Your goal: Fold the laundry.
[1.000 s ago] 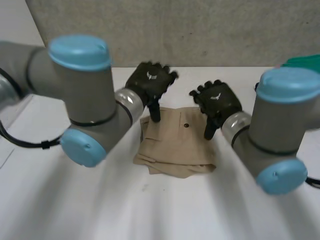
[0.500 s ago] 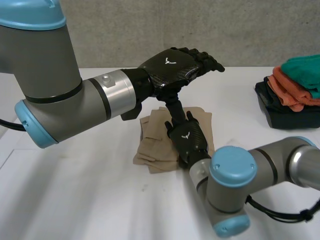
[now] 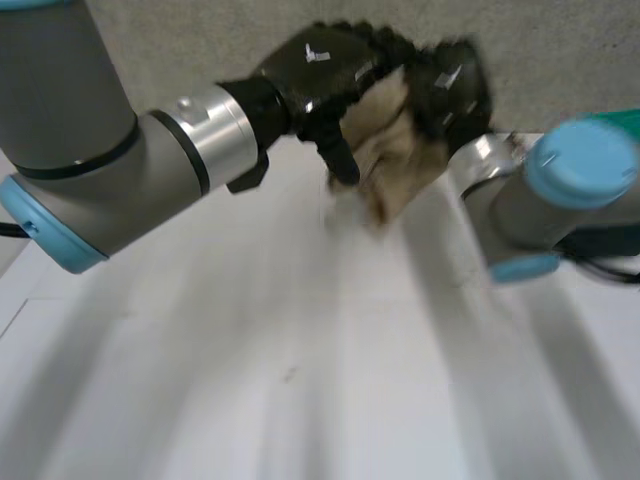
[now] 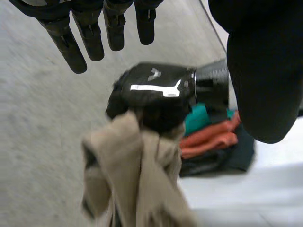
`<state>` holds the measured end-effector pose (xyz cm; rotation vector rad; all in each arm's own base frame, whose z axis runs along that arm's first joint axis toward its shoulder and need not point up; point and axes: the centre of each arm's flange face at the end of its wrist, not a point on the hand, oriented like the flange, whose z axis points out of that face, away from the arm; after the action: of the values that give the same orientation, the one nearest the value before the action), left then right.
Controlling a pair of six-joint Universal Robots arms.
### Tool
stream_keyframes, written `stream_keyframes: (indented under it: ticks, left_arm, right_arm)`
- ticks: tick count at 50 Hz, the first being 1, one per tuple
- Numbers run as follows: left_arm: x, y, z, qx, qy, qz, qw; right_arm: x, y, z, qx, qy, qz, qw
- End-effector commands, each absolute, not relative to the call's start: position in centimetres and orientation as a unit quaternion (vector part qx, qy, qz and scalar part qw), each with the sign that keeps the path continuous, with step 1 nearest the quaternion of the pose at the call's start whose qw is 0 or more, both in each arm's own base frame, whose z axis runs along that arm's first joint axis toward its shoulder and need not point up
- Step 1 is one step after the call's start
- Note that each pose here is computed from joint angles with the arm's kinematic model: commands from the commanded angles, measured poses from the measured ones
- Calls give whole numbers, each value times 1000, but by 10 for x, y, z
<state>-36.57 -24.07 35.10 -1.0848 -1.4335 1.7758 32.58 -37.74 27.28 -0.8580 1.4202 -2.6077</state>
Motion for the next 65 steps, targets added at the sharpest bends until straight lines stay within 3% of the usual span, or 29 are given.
stream_keyframes:
  ticks: [1, 6, 11, 15, 16, 24, 28, 31, 38, 43, 49, 52, 55, 59, 60, 63, 65]
  left_arm:
    - [-361, -235, 377, -382, -519, 696, 316]
    - [-361, -234, 375, -379, -524, 692, 322]
    - [-362, -233, 371, -380, -528, 687, 323]
    - [-363, -233, 363, -382, -536, 679, 323]
    - [-363, -234, 362, -383, -538, 678, 323]
    - [-365, -232, 340, -381, -565, 659, 319]
    - [-372, -228, 331, -382, -575, 650, 318]
    - [-375, -224, 329, -385, -574, 648, 320]
    - [-381, -213, 333, -393, -565, 646, 330]
    - [-385, -200, 337, -400, -555, 645, 339]
    - [-389, -180, 344, -409, -542, 643, 353]
    - [-390, -178, 341, -411, -545, 638, 355]
    - [-389, -177, 338, -413, -548, 635, 356]
    - [-389, -176, 340, -410, -548, 636, 357]
    - [-388, -176, 341, -410, -548, 636, 357]
    - [-387, -175, 347, -406, -542, 643, 357]
    - [-385, -175, 353, -400, -535, 653, 357]
  right_arm:
    - [245, -430, 343, -211, 401, -892, -3]
    - [168, -472, 354, -180, 381, -907, -1]
    - [102, -502, 335, -168, 388, -906, 0]
    - [60, -525, 297, -168, 406, -898, 34]
    - [46, -533, 274, -167, 420, -891, 47]
    - [-3, -545, 160, -144, 513, -844, 59]
    - [-20, -539, 142, -147, 533, -831, 53]
    - [-23, -536, 143, -154, 533, -830, 54]
    - [-17, -526, 184, -160, 512, -842, 54]
    - [-12, -506, 223, -141, 530, -834, 64]
    - [-12, -484, 242, -103, 602, -788, 79]
    - [-35, -465, 254, -83, 643, -760, 38]
    - [-52, -445, 266, -88, 677, -730, -39]
    - [-74, -426, 283, -91, 701, -684, -180]
    - [-86, -421, 290, -92, 702, -664, -239]
    - [-99, -415, 305, -86, 686, -640, -335]
    - [-97, -415, 315, -81, 671, -646, -356]
